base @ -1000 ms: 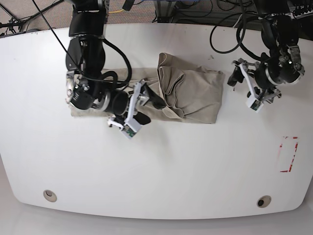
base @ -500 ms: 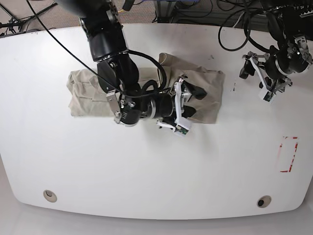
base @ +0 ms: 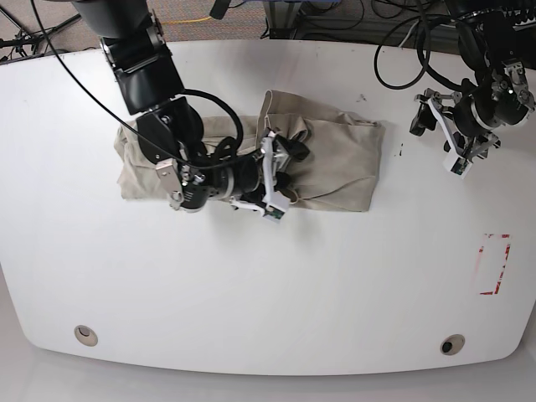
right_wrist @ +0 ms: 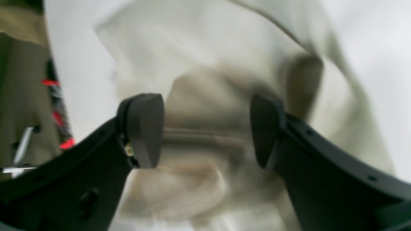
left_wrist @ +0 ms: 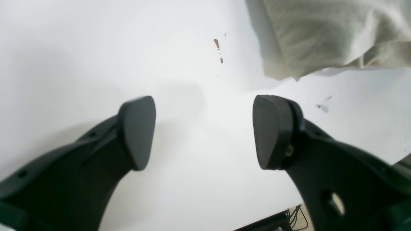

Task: Fold the T-shirt properly

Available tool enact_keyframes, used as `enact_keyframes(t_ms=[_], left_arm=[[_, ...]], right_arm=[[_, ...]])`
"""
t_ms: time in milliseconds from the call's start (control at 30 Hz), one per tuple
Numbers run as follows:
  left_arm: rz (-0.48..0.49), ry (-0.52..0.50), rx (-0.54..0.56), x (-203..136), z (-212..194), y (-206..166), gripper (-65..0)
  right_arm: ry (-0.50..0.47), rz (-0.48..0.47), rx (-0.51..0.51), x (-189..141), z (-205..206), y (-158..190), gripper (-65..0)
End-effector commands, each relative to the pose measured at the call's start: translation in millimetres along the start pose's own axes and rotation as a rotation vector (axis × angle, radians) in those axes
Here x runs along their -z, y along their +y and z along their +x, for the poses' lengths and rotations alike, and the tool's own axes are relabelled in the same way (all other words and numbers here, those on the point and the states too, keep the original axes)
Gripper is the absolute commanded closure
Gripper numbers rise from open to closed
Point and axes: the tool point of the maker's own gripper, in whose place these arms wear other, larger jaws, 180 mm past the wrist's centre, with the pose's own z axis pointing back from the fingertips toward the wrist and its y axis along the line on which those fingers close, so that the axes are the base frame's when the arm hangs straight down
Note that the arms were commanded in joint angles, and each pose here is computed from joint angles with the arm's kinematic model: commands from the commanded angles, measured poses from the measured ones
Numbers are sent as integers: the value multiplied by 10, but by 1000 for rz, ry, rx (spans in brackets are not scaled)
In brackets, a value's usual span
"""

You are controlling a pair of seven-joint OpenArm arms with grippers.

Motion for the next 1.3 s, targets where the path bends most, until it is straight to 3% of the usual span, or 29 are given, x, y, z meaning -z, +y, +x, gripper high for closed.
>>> enact_keyframes(t_ms=[0, 333, 567, 867, 1267], left_arm=[[8, -41, 18, -42, 122, 27, -439], [-38, -68, 80, 52, 344, -132, -439], [-98, -114, 159, 148, 658, -361, -439], [-198, -181, 177, 346, 1044, -726, -439], [-309, -82, 34, 789, 797, -807, -439]], right_arm=[[-44, -55, -40, -251, 130, -130, -393], [-24, -192, -32, -748, -29, -441, -393], [-97, -270, -33, -1040, 30, -496, -393], [-205, -468, 183, -1715, -396, -863, -393], [-281, -669, 446, -2402, -1107, -1054, -401]])
